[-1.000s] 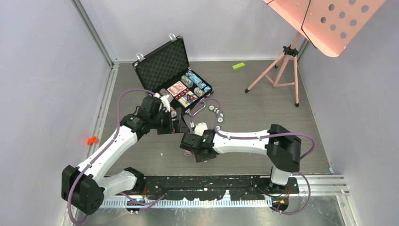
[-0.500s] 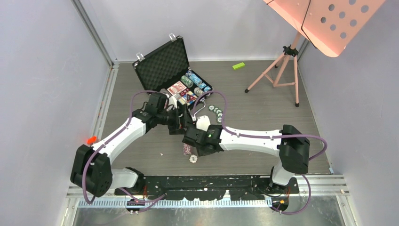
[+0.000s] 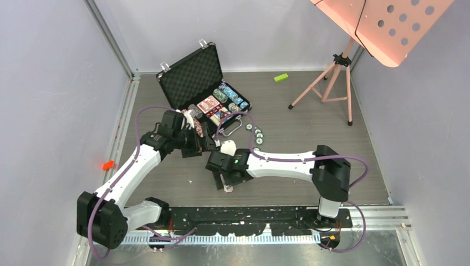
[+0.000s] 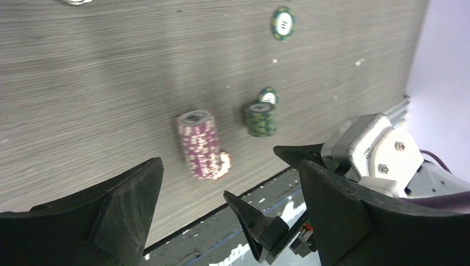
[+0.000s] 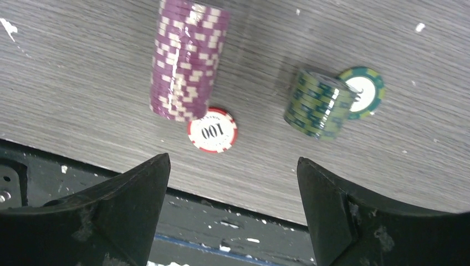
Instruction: Pack up texas hold em set
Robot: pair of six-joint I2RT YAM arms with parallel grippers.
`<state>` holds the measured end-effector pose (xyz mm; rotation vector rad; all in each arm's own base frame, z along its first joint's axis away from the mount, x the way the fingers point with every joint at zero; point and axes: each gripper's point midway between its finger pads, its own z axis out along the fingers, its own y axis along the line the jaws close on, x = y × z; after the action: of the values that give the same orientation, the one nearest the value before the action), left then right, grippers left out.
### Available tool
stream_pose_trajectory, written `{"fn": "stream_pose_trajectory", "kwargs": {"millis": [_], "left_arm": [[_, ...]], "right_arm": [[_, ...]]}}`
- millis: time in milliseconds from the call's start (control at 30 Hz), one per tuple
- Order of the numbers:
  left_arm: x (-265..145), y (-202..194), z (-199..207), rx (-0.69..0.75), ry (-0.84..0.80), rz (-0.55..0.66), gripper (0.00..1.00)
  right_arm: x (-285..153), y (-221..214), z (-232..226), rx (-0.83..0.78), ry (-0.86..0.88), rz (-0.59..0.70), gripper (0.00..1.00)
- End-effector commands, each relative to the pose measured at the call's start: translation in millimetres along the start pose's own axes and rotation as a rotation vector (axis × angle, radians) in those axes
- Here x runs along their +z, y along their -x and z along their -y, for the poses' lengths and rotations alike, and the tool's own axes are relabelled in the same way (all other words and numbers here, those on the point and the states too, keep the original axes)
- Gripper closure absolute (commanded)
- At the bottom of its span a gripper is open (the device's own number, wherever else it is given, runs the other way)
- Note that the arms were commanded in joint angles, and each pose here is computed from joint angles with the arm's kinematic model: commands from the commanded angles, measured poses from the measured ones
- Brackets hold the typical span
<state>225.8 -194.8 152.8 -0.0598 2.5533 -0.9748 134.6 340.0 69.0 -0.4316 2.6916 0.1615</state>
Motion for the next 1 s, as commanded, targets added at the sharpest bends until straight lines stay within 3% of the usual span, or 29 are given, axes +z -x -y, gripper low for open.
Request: {"fn": "stream_pose_trajectory", "kwargs": {"millis": [0,200,733,967], "left_arm": [[-18.0,13.3,0.4,0.058,0.033,0.092,0.02],[-19.8,11.9,-3.2,0.058,0.043,0.102,0.01],[-21.7,11.3,-2.0,0.063,0.035,0.097,0.01],[-24.6,12.7,-3.0,0.066,0.041,0.108,0.01]], "right_arm": [[11.6,-6.2,-26.0,-0.054,0.042,-0.042,0.08],[27.3,-16.2,-29.7,-0.083,0.029,-0.083,0.10],[52.5,-32.7,-37.8,-0.108,0.003,-0.174,0.28],[54.6,-34.8,-25.0,-0.070,-0.030,-0.180,0.30]]}}
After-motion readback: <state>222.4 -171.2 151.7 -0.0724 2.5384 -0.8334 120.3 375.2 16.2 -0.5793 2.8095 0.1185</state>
